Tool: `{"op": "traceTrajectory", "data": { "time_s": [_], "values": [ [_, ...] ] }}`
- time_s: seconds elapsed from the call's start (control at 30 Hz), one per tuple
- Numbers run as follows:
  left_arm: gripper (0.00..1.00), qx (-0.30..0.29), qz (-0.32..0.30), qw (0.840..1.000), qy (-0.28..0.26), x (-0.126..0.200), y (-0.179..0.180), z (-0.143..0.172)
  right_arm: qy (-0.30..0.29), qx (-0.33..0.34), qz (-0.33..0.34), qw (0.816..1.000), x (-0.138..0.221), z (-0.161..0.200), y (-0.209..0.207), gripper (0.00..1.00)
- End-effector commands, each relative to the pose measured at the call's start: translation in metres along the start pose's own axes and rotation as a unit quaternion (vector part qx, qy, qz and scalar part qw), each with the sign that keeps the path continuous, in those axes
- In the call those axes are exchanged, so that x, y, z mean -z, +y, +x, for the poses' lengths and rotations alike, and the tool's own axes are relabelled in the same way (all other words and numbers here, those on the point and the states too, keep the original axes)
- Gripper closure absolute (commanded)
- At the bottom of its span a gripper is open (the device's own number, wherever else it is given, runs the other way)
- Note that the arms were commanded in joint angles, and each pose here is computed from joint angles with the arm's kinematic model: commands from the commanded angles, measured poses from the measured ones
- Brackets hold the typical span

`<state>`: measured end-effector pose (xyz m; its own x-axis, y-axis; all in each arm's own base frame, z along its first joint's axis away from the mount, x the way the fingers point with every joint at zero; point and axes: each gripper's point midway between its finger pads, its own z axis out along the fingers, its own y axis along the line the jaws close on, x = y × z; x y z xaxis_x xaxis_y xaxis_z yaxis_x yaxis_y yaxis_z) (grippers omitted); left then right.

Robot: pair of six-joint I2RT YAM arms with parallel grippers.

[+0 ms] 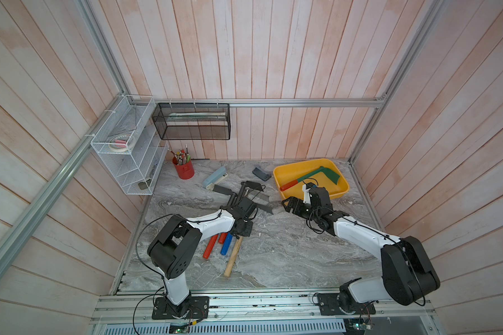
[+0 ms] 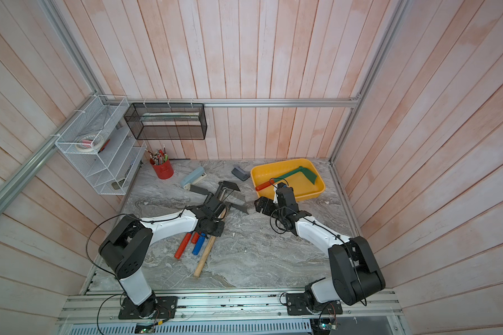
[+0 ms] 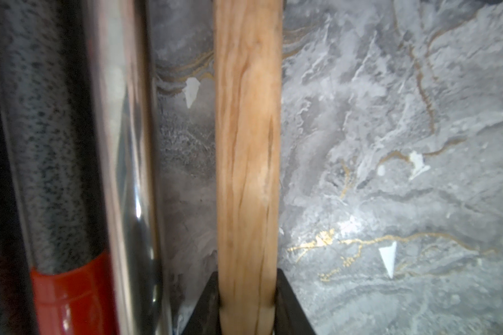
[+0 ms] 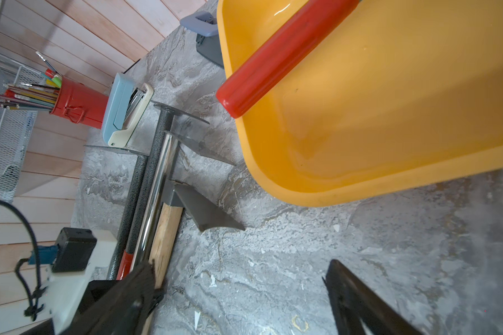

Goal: Put the small hoe into the storage box
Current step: Pick up the hoe from the center of the board.

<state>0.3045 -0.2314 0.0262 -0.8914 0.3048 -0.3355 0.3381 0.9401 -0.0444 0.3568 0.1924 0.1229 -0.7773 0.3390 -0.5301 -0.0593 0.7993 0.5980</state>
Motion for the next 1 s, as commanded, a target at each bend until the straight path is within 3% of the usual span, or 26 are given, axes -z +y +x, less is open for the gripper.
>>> {"op": "traceTrajectory", "data": {
  "time_s": [0.0, 0.57, 0.97],
  "values": [
    [1.00, -0.015, -0.006, 0.999, -0.037, 0.019, -0.001, -0.020, 0.010, -0.012, -0.024, 1.000, -0.002, 0.003, 0.015, 0.09],
    [1.00, -0.008, 0.025, 0.998, -0.064, 0.033, -0.011, -0.032, 0.045, -0.048, -0.089, 0.994, -0.003, 0.024, 0.051, 0.23],
    [1.00, 0.000, 0.041, 0.995, -0.086, 0.041, -0.016, -0.041, 0.079, -0.065, -0.124, 0.987, -0.010, 0.047, 0.076, 0.25]
  ]
}}
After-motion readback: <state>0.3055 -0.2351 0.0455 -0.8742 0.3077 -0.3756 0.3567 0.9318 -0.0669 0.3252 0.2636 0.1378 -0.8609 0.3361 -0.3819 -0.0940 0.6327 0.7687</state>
